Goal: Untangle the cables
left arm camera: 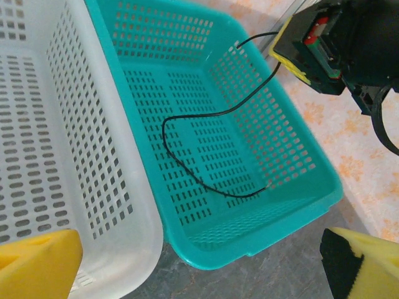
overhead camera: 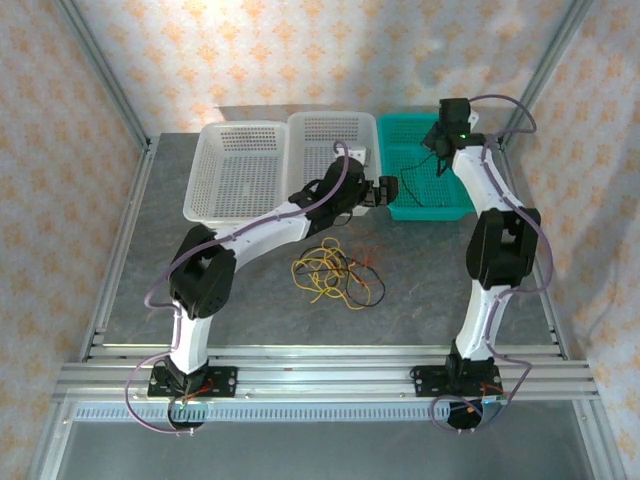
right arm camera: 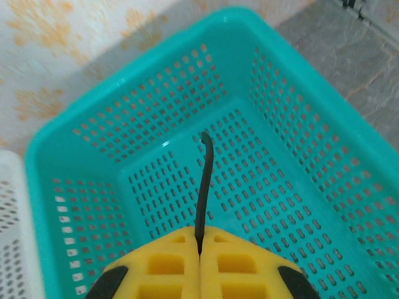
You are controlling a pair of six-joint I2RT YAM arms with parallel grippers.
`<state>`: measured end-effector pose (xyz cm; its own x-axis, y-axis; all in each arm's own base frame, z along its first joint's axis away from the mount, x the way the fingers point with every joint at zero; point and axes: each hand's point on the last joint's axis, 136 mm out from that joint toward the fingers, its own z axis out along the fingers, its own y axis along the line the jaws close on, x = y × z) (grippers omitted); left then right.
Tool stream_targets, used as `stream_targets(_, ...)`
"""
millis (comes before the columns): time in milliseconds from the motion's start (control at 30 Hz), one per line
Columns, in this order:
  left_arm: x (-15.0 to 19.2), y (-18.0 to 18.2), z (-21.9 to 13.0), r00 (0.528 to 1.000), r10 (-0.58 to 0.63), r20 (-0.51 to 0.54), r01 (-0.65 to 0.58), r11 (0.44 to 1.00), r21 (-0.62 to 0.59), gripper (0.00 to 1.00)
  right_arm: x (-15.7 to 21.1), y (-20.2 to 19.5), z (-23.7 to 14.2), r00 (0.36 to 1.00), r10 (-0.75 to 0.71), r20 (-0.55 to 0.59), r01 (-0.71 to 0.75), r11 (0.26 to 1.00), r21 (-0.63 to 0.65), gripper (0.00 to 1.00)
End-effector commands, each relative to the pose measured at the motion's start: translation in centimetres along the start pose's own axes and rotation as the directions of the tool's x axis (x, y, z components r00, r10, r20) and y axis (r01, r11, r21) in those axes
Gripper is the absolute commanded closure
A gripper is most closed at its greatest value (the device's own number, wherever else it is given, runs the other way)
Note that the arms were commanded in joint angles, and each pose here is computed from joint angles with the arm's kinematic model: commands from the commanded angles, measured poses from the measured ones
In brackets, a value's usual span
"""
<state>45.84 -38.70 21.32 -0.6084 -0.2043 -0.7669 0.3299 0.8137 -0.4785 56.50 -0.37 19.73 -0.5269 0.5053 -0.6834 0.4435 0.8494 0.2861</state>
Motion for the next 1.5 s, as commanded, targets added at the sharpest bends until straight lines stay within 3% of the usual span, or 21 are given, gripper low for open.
stream_targets(0,0.0,-1.1,0.5,0.999,0.03,-0.024,-0.03,0.999,0.02,0.01,0.5,-1.1,1.5,0.998,0.001,-0.055,0.0,1.0,0.026,1.0)
stream_targets(133,0.2,-1.0,2.0,0.999,0.041,-0.032,-0.04,0.999,0.016,0.01,2.2,-0.3,4.6,0.99,0.02,-0.138,-0.03,0.997,-0.069,1.0)
stream_targets(300,0.1,-1.2,3.7,0.998,0.048,-0.03,-0.047,0.999,0.017,0.01,3.5,0.3,7.4,0.98,0.023,-0.199,-0.044,0.994,-0.101,0.99)
stream_targets(400,0.1,-1.2,4.3,0.998,0.054,-0.035,-0.054,0.999,0.01,0.01,3.6,0.8,7.6,0.978,0.023,-0.207,-0.049,0.991,-0.122,0.86)
stream_targets(467,0.0,-1.2,4.4,0.998,0.06,-0.035,-0.06,0.998,0.005,0.01,3.4,0.9,7.4,0.979,0.026,-0.202,-0.053,0.991,-0.127,0.65)
stream_targets(633,-0.2,-1.2,4.2,0.997,0.069,-0.037,-0.069,0.998,-0.004,0.01,2.2,0.5,6.1,0.987,0.025,-0.159,-0.042,0.994,-0.104,0.55)
stream_targets(867,-0.8,-1.1,1.9,0.997,0.074,-0.026,-0.074,0.997,-0.013,0.01,-0.4,0.0,1.6,0.998,0.017,-0.066,-0.022,0.996,-0.084,0.53)
stream_targets(1067,-0.4,-0.9,-1.0,0.997,0.067,-0.026,-0.067,0.998,0.002,0.01,-0.2,-0.5,-3.3,0.999,-0.047,-0.001,0.047,0.997,-0.059,0.53)
stream_targets(1267,1.7,0.1,-5.2,0.997,0.053,-0.051,-0.052,0.999,0.005,0.01,3.6,1.4,-9.3,0.985,-0.167,0.039,0.171,0.975,-0.14,0.56)
stream_targets(1467,5.0,3.2,-9.2,0.998,-0.007,-0.07,0.004,0.999,-0.046,0.01,9.7,2.9,-14.1,0.968,-0.252,-0.005,0.243,0.94,-0.241,0.56)
